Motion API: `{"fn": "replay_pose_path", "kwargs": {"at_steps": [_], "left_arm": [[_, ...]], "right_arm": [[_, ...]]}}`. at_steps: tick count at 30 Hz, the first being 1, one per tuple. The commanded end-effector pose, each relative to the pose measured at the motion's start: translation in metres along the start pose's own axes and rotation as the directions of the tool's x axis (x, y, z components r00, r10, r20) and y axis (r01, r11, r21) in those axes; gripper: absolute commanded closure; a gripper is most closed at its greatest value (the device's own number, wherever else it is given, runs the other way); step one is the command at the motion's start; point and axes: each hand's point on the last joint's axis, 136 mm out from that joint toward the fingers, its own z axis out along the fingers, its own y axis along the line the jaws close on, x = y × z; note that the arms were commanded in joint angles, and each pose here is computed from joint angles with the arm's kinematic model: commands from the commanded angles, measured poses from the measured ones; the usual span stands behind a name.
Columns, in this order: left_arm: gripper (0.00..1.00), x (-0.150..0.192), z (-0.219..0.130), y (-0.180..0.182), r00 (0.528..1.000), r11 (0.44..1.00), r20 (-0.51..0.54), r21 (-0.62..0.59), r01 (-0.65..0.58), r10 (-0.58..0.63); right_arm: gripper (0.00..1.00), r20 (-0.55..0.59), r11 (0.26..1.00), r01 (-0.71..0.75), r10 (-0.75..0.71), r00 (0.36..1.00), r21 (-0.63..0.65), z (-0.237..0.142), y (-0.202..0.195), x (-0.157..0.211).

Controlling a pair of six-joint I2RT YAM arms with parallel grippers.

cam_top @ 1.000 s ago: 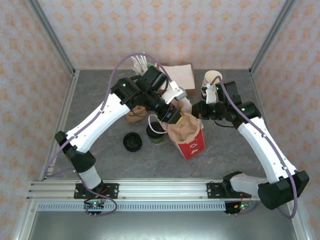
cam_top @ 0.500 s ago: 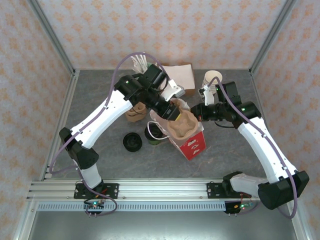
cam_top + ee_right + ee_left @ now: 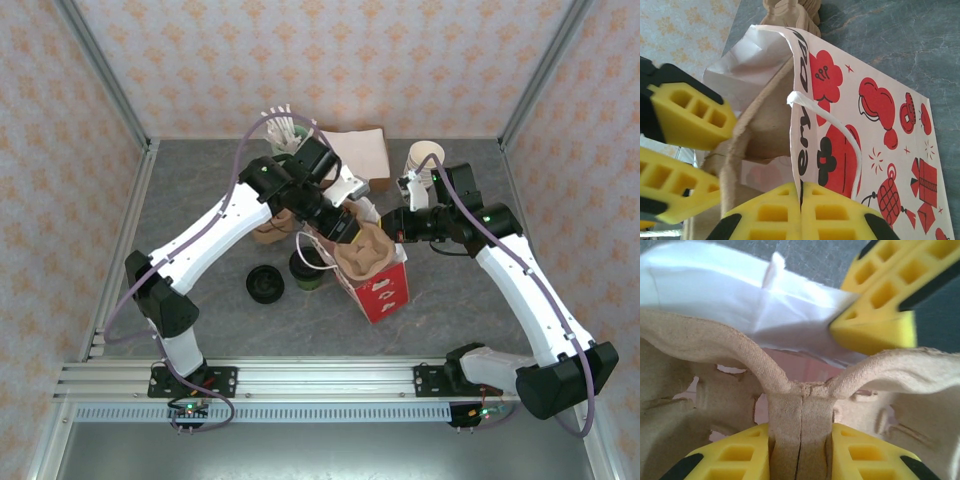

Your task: Pack the takeout coffee

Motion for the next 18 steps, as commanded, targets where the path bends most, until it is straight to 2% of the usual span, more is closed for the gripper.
{"fn": "replay_pose_path", "kwargs": {"at_steps": [1,18], "left_arm": [[0.73,-0.009,-0.009,0.008,0.997,0.997,0.07,-0.074,-0.015,0.02],[0.73,-0.01,-0.011,0.019,0.994,0.968,0.076,-0.243,-0.062,0.082]], "right_arm": [[0.94,0.02,1.0,-0.004,0.004,1.0,-0.023,-0.008,0.01,-0.001],[0.95,0.054,0.999,-0.023,0.025,0.998,-0.042,-0.01,0.014,-0.006]]}}
